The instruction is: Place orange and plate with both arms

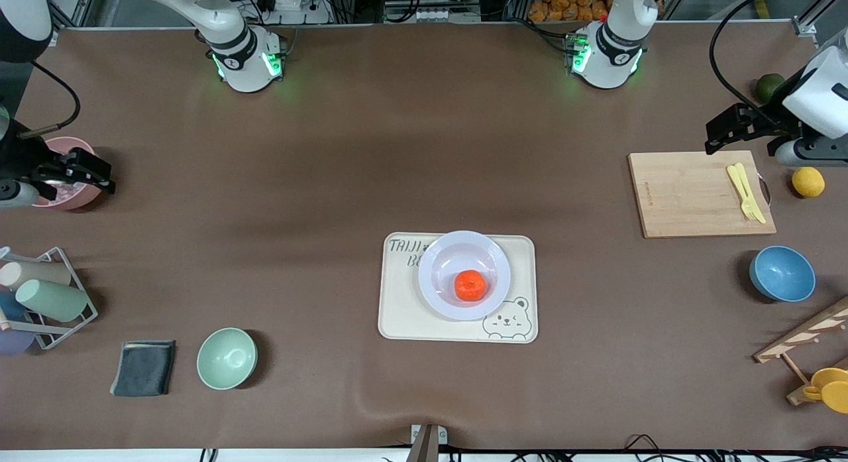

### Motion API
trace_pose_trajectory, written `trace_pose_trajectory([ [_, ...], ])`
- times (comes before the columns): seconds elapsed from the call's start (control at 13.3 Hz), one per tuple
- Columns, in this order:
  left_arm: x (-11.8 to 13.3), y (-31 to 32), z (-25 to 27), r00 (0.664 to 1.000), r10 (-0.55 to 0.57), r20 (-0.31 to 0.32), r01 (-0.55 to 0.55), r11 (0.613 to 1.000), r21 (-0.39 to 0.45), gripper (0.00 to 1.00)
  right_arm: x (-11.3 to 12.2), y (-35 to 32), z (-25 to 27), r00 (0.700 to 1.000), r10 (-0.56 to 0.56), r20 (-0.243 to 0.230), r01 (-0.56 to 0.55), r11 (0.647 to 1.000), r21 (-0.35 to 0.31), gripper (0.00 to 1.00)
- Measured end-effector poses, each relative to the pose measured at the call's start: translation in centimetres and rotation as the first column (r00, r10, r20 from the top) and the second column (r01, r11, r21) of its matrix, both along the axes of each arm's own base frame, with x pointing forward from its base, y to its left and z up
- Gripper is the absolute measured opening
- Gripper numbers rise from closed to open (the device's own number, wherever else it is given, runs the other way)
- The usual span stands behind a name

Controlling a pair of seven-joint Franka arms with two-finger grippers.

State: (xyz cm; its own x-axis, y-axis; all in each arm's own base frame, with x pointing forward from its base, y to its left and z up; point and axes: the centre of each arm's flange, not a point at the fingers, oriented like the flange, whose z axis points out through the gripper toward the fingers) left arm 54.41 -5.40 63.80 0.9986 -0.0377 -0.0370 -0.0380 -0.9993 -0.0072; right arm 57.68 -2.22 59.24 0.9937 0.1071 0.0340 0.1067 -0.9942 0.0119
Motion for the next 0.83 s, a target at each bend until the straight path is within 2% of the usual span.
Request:
trace_pose_trajectory([
  [0.23, 0.00, 0.00, 0.00, 1.000, 0.000, 0.000, 0.000, 1.000, 0.000, 1.00, 0.63, -0.32, -0.40, 1.000, -0.007, -0.015, 0.007, 1.000, -0.003, 1.00],
  [0.83, 0.00, 0.00, 0.00, 1.000, 0.000, 0.000, 0.000, 1.000, 0.000, 1.00, 0.77, -0.24, 0.29, 1.000, -0.006, -0.007, 0.006, 1.000, -0.004, 1.00],
])
